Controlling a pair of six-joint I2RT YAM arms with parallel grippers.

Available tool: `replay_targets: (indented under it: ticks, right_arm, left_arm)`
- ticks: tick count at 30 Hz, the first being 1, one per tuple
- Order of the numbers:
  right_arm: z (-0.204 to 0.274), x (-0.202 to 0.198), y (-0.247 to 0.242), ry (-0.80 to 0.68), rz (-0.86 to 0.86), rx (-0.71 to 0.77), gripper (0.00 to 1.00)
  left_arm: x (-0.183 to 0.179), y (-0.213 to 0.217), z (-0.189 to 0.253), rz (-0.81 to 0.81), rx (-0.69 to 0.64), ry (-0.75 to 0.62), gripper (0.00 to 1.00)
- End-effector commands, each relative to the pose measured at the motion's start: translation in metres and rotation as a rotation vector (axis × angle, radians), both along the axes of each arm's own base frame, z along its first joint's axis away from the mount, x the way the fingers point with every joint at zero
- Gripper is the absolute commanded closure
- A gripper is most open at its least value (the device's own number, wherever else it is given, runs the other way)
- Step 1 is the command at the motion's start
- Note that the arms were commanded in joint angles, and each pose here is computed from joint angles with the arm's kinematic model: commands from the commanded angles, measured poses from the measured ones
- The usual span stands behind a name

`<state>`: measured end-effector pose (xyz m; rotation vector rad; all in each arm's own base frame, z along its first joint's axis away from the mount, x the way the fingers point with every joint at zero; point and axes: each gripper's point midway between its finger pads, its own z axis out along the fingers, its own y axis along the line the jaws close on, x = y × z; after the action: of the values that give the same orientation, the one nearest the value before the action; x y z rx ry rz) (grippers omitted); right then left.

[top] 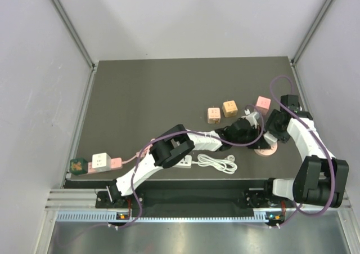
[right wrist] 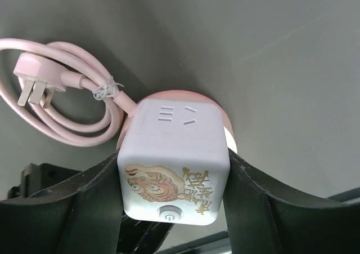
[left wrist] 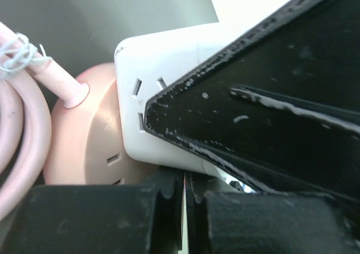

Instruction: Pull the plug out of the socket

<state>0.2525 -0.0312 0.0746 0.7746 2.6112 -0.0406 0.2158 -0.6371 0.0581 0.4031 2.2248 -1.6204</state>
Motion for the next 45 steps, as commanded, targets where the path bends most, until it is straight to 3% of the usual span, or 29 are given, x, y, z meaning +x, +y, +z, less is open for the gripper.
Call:
replay_targets:
  ticks: [1, 11, 14, 15, 18, 24, 30, 32, 38, 45]
  right_arm:
    - [0.043, 0.016, 0.009, -0.120, 0.010, 0.026, 1.00]
    - [0.044, 0.006, 0.006, -0.067, 0.012, 0.018, 1.00]
    - [0.037, 0.003, 0.002, -0.056, 0.013, 0.000, 1.00]
    - [0.037, 0.003, 0.002, -0.062, 0.013, -0.003, 1.00]
    - [0.032, 0.004, 0.001, -0.064, 0.011, -0.010, 1.00]
    - [0.026, 0.005, 0.001, -0.058, 0.018, -0.006, 1.00]
    - [0.026, 0.003, 0.002, -0.055, 0.023, 0.010, 1.00]
    - [0.026, 0.003, 0.005, -0.055, 0.031, 0.026, 1.00]
    - [0.026, 0.000, 0.010, -0.056, 0.048, 0.062, 1.00]
    - [0.027, 0.001, 0.022, -0.062, 0.072, 0.138, 1.00]
  left_arm:
    - [0.004, 0.037, -0.097, 0.075, 0.314, 0.039, 1.00]
    - [0.005, 0.037, -0.099, 0.076, 0.318, 0.039, 1.00]
    - [-0.002, 0.037, -0.087, 0.017, 0.240, 0.033, 1.00]
    - [0.000, 0.027, -0.062, -0.015, 0.106, -0.008, 1.00]
    - [-0.006, 0.037, -0.055, -0.085, 0.025, 0.009, 1.00]
    - [-0.005, 0.048, -0.019, -0.111, 0.006, -0.150, 0.56]
    - [0.002, 0.065, 0.013, -0.109, -0.049, -0.227, 0.33]
    - [0.012, 0.073, 0.015, -0.096, -0.051, -0.227, 0.16]
    - [0.025, 0.073, 0.000, -0.108, -0.044, -0.203, 0.11]
    - [0.029, 0.063, -0.009, -0.109, -0.044, -0.181, 0.19]
